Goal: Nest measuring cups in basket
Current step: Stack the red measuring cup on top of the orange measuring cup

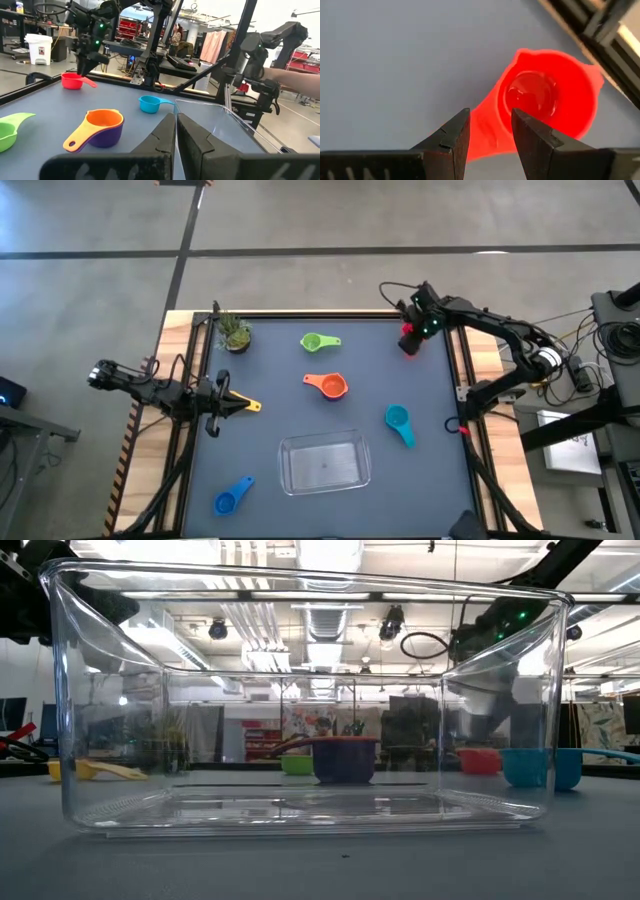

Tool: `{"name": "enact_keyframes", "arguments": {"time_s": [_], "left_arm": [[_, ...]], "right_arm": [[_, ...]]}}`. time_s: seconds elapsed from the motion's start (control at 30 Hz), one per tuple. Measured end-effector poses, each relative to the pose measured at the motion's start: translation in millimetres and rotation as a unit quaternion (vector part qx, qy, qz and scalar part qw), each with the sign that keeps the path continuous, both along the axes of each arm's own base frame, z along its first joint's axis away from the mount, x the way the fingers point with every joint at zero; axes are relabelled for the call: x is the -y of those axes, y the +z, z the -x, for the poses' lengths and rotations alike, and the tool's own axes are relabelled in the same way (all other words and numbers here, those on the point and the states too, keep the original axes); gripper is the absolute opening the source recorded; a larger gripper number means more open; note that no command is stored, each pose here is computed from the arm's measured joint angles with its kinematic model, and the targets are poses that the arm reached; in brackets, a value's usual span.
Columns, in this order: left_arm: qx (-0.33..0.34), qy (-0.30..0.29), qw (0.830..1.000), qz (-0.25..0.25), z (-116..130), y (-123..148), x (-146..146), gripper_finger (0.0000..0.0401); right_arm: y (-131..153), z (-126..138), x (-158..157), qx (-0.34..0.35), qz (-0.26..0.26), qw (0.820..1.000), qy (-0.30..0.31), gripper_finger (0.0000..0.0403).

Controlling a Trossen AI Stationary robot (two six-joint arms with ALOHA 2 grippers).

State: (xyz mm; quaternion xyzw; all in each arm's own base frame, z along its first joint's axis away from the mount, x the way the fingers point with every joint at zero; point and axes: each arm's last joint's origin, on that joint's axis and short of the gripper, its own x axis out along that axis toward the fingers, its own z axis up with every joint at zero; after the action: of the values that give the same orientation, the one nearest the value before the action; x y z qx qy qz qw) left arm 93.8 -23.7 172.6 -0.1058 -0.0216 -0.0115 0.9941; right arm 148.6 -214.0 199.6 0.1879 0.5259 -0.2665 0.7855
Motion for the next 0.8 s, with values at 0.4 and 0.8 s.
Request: {"name": "enact_keyframes", "arguments": {"time_s": [0.4,0.8], "left_arm": [[0.0,0.0,1.0,0.0,0,0,0,0.0],[0.0,0.0,1.0,0.0,0,0,0,0.0]], "right_arm": [[11,4,-13,-0.056,0.041,0.981,0.182,0.0132],[3,12,-15,-0.16,0.068,0.962,0.209,0.0132]]}}
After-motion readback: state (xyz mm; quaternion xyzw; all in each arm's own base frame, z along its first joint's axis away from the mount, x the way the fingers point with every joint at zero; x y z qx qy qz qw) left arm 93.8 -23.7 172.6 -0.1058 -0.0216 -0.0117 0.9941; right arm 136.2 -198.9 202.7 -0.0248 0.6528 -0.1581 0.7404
